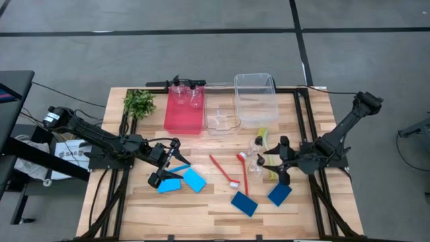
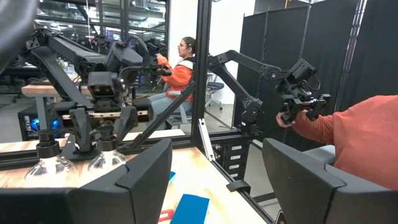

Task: Pick & Place Kitchen Sink Supplies
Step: Put the bottom transparent soap dispenser into the red bin

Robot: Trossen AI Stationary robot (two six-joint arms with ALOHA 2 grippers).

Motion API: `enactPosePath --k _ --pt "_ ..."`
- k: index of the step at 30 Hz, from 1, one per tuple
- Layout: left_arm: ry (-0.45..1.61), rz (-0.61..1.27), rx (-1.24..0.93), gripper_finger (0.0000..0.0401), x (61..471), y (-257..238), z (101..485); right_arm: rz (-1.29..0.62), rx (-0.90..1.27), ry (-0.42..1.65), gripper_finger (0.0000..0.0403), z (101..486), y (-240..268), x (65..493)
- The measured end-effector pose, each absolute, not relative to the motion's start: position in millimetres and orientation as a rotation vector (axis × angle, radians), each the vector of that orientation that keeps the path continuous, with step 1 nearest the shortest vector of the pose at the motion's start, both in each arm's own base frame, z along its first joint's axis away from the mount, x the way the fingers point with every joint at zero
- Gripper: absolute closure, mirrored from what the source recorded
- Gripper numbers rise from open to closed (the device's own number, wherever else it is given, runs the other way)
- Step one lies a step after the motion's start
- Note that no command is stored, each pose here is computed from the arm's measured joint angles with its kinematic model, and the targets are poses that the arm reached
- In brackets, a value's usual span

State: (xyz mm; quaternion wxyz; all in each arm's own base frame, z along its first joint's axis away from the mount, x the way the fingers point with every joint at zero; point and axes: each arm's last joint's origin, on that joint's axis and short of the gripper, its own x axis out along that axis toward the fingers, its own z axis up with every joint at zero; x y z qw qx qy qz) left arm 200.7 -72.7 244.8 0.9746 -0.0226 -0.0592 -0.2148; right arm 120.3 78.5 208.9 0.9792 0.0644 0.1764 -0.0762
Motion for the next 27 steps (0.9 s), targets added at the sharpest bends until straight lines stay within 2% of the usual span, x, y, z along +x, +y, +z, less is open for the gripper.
enactPosePath --k 15,27 --pt "-0.119 -0.433 -0.045 0.0148 201 -73 245 -0.128 0.059 0.384 0.0131 199 91 135" --pt "-0.119 -0.433 -0.046 0.0148 201 -73 245 -0.189 0.051 0.358 0.0132 199 90 140"
